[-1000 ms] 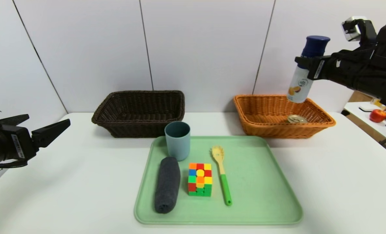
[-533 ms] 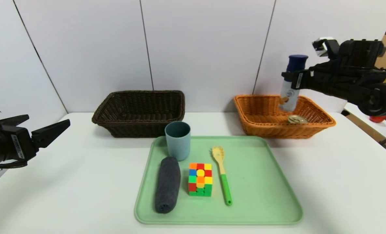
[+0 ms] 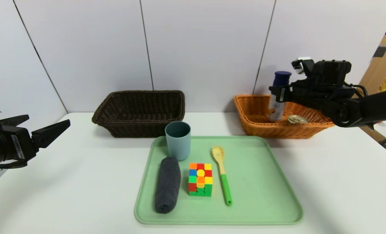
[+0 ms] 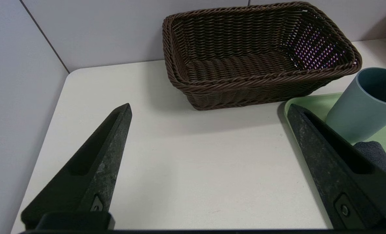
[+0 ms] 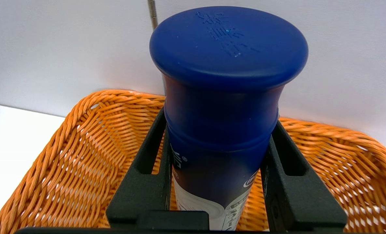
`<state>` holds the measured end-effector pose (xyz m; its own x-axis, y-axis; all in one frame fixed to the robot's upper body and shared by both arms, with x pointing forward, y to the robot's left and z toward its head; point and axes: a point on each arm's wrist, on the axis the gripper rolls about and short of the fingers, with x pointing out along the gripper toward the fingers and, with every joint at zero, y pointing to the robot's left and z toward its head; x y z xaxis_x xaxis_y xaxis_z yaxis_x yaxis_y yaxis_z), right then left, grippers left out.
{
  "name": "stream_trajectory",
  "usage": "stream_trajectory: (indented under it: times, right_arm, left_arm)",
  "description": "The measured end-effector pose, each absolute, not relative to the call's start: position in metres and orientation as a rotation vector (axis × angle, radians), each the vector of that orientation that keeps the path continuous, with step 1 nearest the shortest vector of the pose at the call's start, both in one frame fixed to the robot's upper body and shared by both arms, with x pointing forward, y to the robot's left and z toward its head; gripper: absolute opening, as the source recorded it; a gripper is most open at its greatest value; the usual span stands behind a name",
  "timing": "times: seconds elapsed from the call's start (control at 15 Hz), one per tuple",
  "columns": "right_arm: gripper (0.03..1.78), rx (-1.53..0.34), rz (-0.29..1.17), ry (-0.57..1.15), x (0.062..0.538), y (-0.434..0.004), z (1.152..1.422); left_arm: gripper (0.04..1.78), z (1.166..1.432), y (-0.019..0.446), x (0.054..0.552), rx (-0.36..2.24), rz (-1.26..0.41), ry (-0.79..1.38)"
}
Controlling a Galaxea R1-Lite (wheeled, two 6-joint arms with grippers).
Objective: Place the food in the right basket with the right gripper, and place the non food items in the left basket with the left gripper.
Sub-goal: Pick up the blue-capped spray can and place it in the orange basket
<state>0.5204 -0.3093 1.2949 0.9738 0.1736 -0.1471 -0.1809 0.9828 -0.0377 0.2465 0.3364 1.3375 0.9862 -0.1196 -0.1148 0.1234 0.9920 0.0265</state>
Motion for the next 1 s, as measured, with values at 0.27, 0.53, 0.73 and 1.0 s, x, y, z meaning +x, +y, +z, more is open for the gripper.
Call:
stream_trajectory:
  times: [0.27, 0.53, 0.73, 1.0]
  right_arm:
    - [0.75, -0.046, 0.183, 0.176, 0.523, -0.307, 1.283]
    - [1.14, -0.049, 0.156, 0.168, 0.524, -0.307, 1.282]
    - [1.33, -0.050, 0.149, 0.159, 0.523, -0.307, 1.282]
    - [1.48, -0.055, 0.140, 0.175, 0.509, -0.310, 1.291]
  left_arm:
    - [1.69, 1.337, 0.336, 0.246, 0.033, -0.122, 0.114]
    - [1.69, 1.336, 0.336, 0.246, 0.033, -0.122, 0.118]
    - [1.69, 1.336, 0.336, 0.245, 0.033, -0.122, 0.115]
    - [1.69, 1.337, 0.336, 0.244, 0.033, -0.122, 0.111]
